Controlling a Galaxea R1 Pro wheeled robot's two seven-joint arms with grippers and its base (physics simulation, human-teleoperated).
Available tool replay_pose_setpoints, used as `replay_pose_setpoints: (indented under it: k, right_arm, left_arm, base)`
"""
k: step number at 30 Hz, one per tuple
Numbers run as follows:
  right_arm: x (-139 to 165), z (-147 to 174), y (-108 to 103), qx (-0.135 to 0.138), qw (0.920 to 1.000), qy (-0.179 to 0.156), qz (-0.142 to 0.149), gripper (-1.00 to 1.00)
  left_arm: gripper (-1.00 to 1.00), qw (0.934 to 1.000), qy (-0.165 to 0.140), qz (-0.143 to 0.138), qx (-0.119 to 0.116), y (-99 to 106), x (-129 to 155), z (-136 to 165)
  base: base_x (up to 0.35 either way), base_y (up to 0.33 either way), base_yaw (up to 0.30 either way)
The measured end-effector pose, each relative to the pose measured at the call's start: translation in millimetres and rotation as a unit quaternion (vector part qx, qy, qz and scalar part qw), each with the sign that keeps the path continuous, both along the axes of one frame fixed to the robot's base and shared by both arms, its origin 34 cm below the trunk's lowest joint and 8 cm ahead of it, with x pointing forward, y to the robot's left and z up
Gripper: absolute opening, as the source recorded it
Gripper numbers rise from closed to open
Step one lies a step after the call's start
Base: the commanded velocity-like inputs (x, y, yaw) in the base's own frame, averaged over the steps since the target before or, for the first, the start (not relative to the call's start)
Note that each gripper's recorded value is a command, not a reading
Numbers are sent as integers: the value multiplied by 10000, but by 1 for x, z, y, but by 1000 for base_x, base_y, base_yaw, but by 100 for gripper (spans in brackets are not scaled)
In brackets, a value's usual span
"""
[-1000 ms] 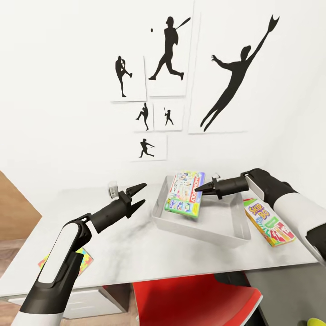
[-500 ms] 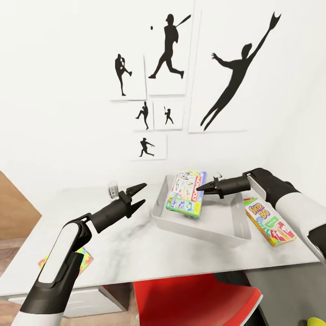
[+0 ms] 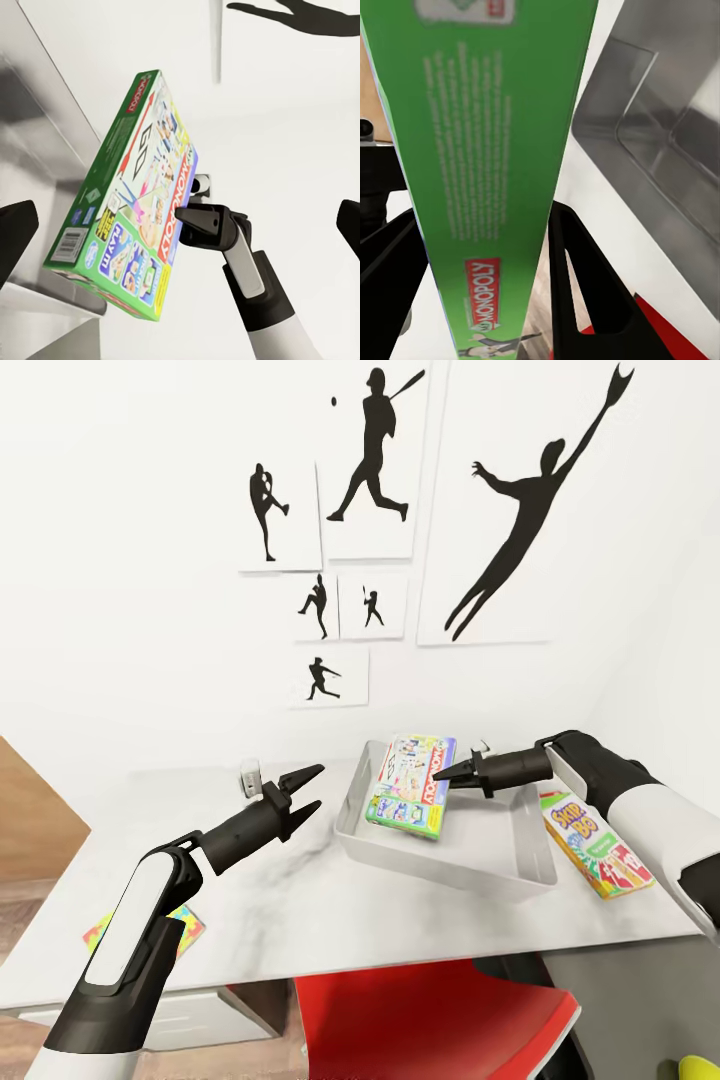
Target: Put all the toys in the child's room - the three board games (two on the bed and one on the table), the two jigsaw puzzles on the table, and the tennis ball on the table - inside the toy box on the table in the child's room.
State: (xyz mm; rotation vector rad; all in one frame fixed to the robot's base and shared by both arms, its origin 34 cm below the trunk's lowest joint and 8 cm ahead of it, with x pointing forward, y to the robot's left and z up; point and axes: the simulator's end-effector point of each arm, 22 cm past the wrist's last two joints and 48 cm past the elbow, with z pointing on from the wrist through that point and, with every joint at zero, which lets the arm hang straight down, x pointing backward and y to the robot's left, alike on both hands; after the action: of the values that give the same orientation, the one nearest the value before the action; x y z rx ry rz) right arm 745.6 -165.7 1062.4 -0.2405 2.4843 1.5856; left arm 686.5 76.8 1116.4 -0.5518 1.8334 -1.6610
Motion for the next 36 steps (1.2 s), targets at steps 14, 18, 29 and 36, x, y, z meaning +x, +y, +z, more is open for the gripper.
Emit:
replay_pose_setpoints:
  k: [14,18,29,36]
  right_arm:
    - [1,-14,2,13,9999,112,17,-100]
    - [1,-18,3,15,9999,144,20,-100]
    - [2,-29,3,16,9997,228,21,-100]
    - [6,-31,2,14,9997,241,9,-100]
  left_arm:
    - [100,9999,112,0,-1,0,2,-13]
    - [100,9999,144,2,-2,0,3,-17]
    - [100,9997,228,-1,-6,0,5,-27]
    - [100,9996,285,-3,-3,0,5,-33]
  base:
    - [0,0,0]
    - [0,0,0]
    - [0,0,0]
    - [0,0,0]
